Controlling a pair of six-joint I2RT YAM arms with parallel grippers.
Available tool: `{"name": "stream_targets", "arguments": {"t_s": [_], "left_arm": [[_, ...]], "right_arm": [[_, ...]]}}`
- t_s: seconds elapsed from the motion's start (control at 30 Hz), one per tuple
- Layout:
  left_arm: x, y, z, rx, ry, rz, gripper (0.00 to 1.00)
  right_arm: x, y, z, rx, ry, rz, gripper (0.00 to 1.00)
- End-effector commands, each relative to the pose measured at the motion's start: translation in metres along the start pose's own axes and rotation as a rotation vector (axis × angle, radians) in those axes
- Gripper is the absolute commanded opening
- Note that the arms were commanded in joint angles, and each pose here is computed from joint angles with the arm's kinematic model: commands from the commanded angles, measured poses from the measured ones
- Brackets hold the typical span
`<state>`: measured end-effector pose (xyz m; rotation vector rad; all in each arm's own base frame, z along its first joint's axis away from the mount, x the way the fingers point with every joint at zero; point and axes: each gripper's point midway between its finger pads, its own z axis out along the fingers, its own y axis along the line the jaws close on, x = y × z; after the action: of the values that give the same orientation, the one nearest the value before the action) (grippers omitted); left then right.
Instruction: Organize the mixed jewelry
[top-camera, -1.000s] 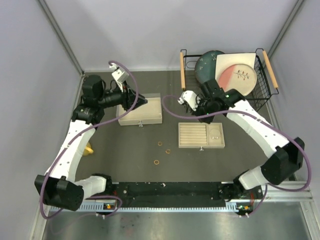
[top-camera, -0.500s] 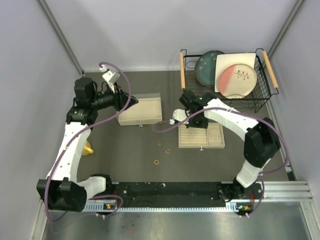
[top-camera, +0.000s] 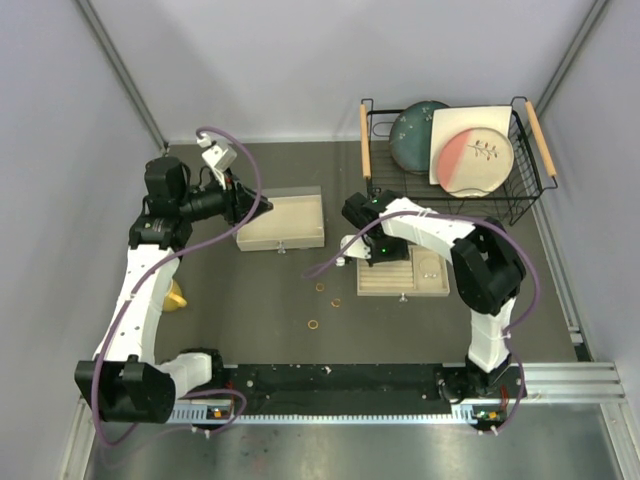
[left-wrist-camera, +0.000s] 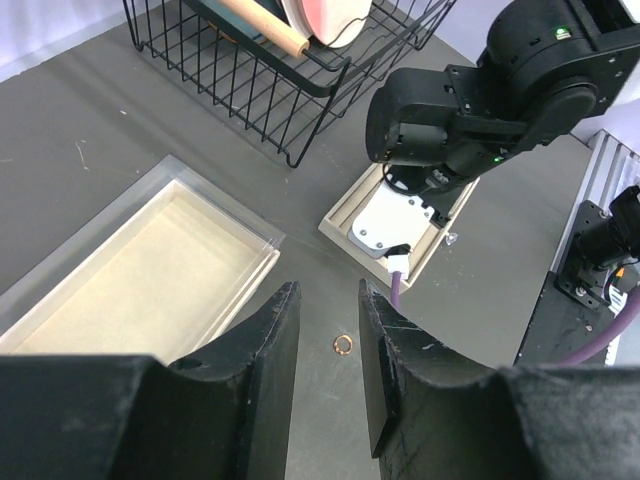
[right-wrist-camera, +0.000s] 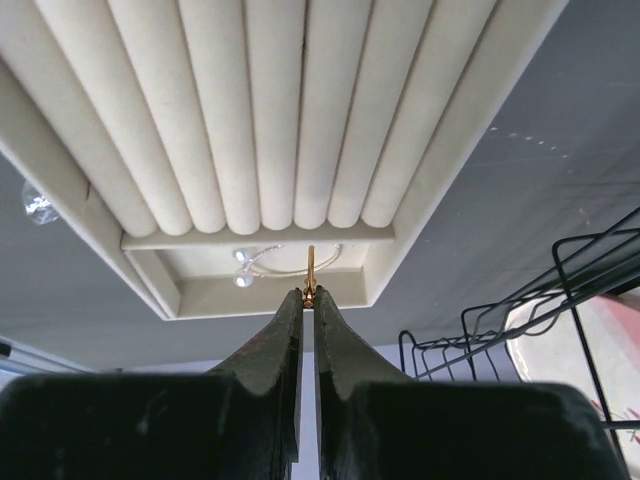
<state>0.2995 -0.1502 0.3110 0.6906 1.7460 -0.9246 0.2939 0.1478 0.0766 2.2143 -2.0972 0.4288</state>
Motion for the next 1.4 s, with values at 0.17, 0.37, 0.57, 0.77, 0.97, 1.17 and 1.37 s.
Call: {"name": "stream_targets", "arguments": {"t_s": [0.17,0.37,0.57,0.77,0.97,1.17,1.37], "left_arm": [[0.002,-0.001,0.0,0.042,-0.003,0.035,0.35],[0.009,-0.001,0.001,0.055,0.008,0.022,0.35],[0.011,-0.002,0.003,0.071,0.012,0.014,0.35],[0.015,-0.004,0.003,0.088,0.016,0.011,0.34],[0.016,-0.004,0.004,0.1,0.019,0.0,0.34],[0.019,-0.004,0.006,0.118,0.024,-0.011,0.34],[0.021,-0.004,0.008,0.137,0.029,-0.022,0.34]], "right_arm": [[-0.014,-0.014,-0.002,0.016,-0.002,-0.039,0.0],[-0.017,-0.009,0.008,-0.018,0.005,-0.024,0.0],[-0.02,-0.007,0.012,-0.026,0.0,-0.001,0.0],[-0.019,-0.007,0.016,-0.022,0.012,0.0,0.0],[-0.02,-0.009,0.021,-0.021,0.021,0.006,0.0],[-0.019,-0.011,0.028,-0.02,0.026,0.023,0.0],[-0.016,-0.013,0.031,-0.02,0.031,0.028,0.0]]}}
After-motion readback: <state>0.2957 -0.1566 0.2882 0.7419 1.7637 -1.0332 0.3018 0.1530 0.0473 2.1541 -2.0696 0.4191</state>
